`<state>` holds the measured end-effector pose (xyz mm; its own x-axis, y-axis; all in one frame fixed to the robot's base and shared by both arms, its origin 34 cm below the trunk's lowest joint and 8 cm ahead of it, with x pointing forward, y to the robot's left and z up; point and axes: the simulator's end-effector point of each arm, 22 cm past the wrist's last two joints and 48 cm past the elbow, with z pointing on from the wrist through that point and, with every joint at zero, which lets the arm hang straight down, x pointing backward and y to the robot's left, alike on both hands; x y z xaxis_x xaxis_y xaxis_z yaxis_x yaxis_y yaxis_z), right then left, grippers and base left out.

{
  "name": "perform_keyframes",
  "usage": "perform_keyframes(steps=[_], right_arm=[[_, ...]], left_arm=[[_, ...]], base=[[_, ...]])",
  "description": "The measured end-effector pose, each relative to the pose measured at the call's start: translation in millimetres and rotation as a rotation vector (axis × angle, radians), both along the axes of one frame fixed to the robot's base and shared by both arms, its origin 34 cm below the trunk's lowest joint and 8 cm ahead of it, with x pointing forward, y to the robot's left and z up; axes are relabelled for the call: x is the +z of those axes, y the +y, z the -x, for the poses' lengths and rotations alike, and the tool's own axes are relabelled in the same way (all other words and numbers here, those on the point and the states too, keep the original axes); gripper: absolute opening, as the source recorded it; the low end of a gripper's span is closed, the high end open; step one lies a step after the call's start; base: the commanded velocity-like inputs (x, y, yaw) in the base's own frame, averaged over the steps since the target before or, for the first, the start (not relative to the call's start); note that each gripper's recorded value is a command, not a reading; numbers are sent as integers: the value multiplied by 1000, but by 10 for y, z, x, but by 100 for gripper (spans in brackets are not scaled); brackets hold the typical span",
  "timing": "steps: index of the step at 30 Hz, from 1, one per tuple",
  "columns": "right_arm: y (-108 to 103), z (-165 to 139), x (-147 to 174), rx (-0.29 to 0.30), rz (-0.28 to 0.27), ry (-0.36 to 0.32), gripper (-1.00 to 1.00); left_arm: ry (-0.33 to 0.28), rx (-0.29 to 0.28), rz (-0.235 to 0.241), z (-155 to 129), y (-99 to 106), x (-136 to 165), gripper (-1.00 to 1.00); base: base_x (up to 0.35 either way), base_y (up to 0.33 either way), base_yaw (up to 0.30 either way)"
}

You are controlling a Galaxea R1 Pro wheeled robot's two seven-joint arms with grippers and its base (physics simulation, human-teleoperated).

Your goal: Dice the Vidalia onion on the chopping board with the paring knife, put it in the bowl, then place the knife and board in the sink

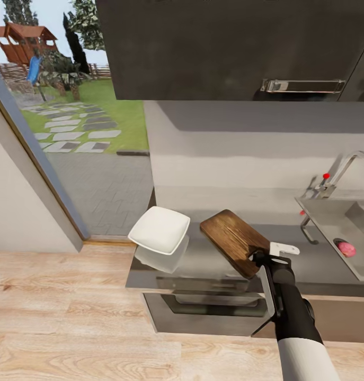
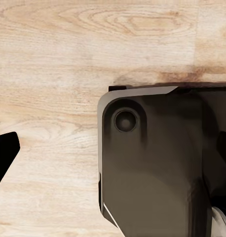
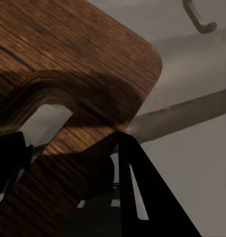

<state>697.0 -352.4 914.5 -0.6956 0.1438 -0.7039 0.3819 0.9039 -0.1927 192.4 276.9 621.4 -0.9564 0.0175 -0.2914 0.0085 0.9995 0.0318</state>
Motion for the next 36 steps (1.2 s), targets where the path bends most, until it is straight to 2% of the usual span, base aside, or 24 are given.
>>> perform_keyframes(steps=[25,36], right_arm=[[15,-4,137,1,-7,-19,-100],[7,-36,295,0,-6,-51,-100]], left_arm=[[-36,0,0,-138,0,31,100],[-51,0,0,-195,0,47,100]], base=[[0,0,-109],[0,-55,-14]])
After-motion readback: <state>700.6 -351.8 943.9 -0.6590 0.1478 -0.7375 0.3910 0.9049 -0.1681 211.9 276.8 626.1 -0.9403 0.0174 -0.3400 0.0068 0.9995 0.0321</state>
